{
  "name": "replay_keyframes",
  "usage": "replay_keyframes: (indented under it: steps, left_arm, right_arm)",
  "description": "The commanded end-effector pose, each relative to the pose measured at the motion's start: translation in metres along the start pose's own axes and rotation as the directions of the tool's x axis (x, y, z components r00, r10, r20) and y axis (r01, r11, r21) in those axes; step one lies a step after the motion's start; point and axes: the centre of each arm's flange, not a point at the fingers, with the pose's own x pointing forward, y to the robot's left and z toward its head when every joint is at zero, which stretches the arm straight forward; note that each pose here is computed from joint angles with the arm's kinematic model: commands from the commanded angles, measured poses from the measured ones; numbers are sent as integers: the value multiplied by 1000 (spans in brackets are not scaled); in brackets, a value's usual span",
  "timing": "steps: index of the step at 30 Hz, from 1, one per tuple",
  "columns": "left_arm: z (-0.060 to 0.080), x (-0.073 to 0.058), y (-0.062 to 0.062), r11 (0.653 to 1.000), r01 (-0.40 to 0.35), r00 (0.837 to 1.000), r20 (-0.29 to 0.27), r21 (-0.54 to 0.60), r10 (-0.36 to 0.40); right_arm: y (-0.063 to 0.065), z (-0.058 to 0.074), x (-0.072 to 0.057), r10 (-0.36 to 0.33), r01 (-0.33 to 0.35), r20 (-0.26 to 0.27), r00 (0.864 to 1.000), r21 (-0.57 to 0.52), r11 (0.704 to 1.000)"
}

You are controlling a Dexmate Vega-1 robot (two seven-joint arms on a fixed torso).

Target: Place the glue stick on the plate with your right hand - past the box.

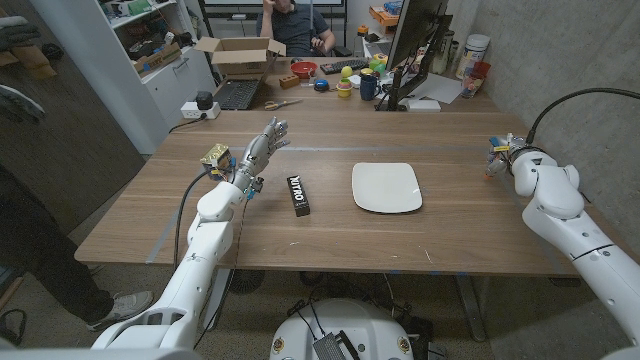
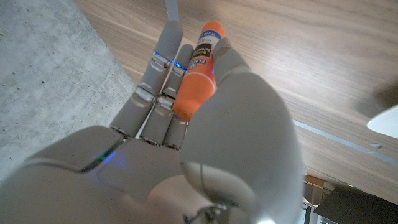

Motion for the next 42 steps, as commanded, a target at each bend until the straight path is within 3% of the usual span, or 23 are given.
replay_keyframes:
  steps: [1,21,42]
  left_arm:
    - [1,0,0,1000,2,1000,5,0,-2]
    - [1,2,-2,1000,9,1000,6,1,-9]
    - [2,-1,-1,1000,6,1000,4,3,-6]
  right_arm:
    - [-17,8,-10,-28,28,25,999,-24,999]
    - [-31,17,-29,-70,71,79,994,-18,997]
    - [-40,44,-50,-86,95,173,981,-48,994]
